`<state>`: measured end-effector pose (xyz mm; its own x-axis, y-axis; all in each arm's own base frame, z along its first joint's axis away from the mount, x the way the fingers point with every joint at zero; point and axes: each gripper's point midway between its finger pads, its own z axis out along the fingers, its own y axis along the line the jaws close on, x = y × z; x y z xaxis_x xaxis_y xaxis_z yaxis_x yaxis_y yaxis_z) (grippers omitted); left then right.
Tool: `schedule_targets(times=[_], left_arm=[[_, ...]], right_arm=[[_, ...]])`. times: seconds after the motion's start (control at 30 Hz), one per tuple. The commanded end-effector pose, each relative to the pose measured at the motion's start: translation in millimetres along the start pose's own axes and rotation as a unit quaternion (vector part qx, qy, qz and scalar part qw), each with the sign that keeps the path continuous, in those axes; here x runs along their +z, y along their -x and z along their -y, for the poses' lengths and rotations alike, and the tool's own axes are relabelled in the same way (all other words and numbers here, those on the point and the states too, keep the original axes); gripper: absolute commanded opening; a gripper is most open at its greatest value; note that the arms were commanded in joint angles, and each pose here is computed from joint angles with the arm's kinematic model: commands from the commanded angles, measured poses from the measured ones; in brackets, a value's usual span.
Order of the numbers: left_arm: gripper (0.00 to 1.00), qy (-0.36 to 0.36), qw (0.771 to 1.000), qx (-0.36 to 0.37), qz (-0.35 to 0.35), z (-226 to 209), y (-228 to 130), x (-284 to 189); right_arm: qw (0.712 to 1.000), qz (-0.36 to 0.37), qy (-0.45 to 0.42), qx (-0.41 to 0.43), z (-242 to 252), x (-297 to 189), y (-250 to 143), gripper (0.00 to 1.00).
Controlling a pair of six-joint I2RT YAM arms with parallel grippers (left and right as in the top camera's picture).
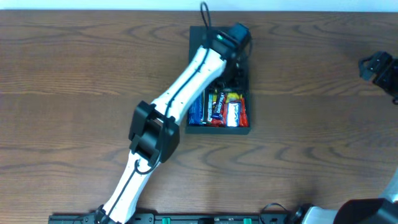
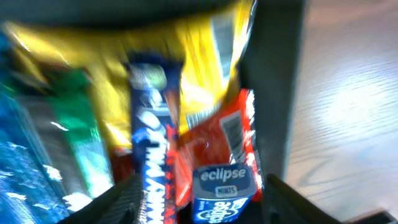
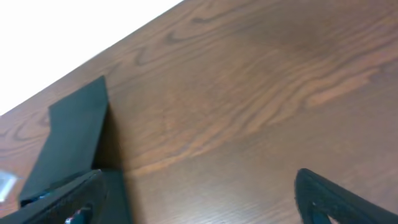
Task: Pack container
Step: 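Carry the mints tin with the left gripper into the box and release, then grip the lid edges with both grippers and swing the lid over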
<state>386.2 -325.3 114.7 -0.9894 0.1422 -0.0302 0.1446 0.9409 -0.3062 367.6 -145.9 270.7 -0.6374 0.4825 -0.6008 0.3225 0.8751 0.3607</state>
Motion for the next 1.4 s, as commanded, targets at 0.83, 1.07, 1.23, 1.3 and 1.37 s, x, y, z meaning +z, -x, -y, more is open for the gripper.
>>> schedule_targets(times=[0.83, 1.07, 1.23, 1.3, 1.37], left_arm=[[0.06, -0.130, 0.964, -0.221, 0.076, -206, 131, -7], [0.06, -0.169, 0.958, -0.230, 0.018, -192, 122, 48], [0.06, -0.178, 0.958, -0.224, 0.004, -180, 118, 59], [0.06, -0.182, 0.959, -0.215, 0.008, -174, 121, 60], [0.06, -0.201, 0.958, -0.202, 0.011, -162, 124, 59]], right_arm=[[0.958, -0.221, 0.180, -0.007, -137, 246, -132, 0.02], [0.934, -0.286, 0.212, 0.034, -148, 279, -182, 0.02], [0.925, -0.305, 0.224, 0.041, -157, 289, -199, 0.01], [0.921, -0.306, 0.240, 0.035, -165, 290, -203, 0.02], [0.915, -0.303, 0.266, 0.026, -178, 289, -204, 0.01]])
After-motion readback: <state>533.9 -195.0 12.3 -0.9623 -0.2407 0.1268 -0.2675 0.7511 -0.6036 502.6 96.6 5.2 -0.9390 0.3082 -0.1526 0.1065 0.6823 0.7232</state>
